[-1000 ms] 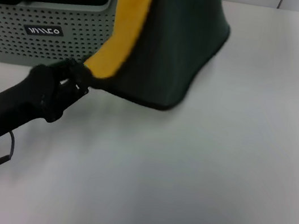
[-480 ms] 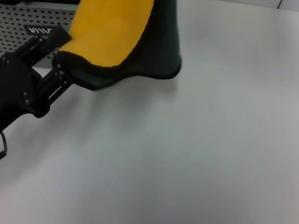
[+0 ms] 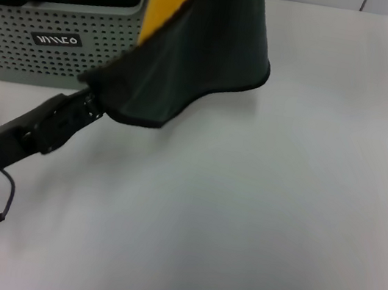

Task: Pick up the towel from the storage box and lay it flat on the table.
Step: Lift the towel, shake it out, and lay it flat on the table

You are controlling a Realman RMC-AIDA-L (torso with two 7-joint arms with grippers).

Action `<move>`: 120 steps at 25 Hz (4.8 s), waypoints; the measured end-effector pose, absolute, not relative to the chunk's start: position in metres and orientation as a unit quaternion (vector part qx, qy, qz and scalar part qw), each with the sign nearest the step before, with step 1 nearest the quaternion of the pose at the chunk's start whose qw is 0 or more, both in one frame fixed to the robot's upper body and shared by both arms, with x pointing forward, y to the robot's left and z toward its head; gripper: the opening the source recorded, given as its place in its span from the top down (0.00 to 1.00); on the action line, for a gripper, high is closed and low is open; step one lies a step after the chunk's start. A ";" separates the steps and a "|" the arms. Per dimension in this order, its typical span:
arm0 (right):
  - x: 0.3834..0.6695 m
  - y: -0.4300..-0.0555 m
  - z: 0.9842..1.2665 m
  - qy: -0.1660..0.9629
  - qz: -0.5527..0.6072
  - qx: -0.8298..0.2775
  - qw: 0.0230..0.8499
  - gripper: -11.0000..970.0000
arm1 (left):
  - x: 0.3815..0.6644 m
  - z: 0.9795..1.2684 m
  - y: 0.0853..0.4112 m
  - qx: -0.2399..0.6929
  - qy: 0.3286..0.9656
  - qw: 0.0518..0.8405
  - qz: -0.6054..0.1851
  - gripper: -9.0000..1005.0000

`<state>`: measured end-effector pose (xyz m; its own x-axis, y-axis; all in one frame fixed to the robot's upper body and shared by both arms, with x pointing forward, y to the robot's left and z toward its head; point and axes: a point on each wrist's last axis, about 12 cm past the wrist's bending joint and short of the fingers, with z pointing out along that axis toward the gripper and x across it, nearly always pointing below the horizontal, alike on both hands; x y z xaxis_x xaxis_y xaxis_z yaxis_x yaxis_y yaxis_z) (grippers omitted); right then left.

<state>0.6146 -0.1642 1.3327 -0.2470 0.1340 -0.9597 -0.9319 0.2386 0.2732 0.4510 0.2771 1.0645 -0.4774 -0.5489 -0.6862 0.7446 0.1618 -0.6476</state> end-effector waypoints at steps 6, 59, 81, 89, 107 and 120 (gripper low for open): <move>0.610 -0.174 1.328 0.594 0.521 -0.340 0.510 0.98 | 0.463 1.072 0.274 0.025 0.567 0.431 -0.702 0.94; 0.646 -0.099 1.340 0.580 0.608 -0.266 0.472 0.98 | 0.430 1.039 0.217 0.471 0.291 0.807 0.206 0.56; 0.651 -0.057 1.321 0.604 0.632 -0.266 0.407 0.98 | 0.441 1.048 0.214 0.416 0.317 0.810 0.265 0.56; 0.649 -0.062 1.324 0.586 0.654 -0.255 0.406 0.98 | 0.442 1.043 0.211 0.436 0.324 0.800 0.255 0.57; 0.648 -0.062 1.318 0.582 0.671 -0.246 0.388 0.98 | 0.448 1.043 0.215 0.419 0.344 0.792 0.280 0.57; 0.648 -0.068 1.317 0.579 0.675 -0.238 0.389 0.98 | 0.448 1.042 0.216 0.418 0.350 0.791 0.279 0.60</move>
<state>0.6482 -0.0679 1.3166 -0.5830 0.2496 -0.7732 -0.8021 -0.0251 0.5967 0.4478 0.2156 1.0423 0.5994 0.7336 -0.3202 -0.1488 0.4952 0.8559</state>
